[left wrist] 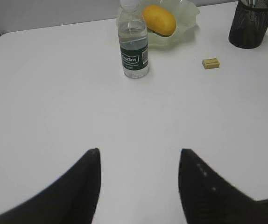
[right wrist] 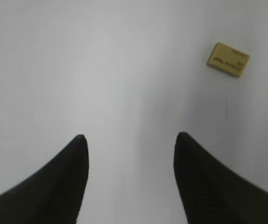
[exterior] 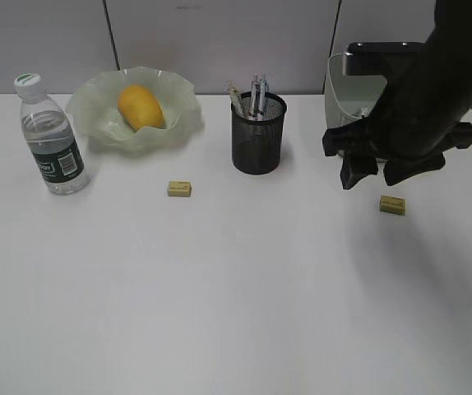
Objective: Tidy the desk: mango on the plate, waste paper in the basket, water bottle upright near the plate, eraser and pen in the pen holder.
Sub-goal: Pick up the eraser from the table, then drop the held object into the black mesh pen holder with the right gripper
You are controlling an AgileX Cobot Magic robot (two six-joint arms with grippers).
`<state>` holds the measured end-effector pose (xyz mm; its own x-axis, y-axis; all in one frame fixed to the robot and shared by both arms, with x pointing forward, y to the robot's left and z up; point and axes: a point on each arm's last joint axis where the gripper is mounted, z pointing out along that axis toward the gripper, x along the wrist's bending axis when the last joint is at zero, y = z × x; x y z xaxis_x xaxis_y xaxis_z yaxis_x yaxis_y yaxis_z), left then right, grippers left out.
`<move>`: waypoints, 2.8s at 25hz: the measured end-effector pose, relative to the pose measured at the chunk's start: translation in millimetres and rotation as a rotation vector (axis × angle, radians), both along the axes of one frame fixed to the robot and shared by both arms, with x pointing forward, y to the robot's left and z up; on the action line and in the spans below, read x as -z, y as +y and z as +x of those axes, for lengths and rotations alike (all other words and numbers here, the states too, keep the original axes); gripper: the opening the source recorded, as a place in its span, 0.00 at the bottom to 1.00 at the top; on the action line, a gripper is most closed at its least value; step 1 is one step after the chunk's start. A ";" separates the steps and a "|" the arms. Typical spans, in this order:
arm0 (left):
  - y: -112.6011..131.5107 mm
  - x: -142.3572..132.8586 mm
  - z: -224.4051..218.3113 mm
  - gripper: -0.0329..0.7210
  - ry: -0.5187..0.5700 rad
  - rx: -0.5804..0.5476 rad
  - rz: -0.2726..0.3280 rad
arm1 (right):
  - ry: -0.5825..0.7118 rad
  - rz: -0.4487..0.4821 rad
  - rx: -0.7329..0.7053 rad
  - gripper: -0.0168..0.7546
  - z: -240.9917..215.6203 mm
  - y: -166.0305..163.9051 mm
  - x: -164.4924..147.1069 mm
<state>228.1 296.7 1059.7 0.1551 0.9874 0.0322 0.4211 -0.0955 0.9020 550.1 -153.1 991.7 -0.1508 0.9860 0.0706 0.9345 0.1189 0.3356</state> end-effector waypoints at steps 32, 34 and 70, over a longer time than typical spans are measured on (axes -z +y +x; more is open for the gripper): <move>0.3 0.0 0.0 0.58 0.000 -0.002 0.003 | 0.185 0.006 0.291 0.79 89.8 -76.2 90.5; 0.3 0.0 0.0 0.58 0.000 -0.002 0.003 | 0.198 0.002 0.291 0.79 95.0 -75.3 93.6; 0.6 0.0 0.1 0.58 0.000 -0.005 0.006 | 0.128 0.045 0.191 0.43 118.9 -38.8 38.5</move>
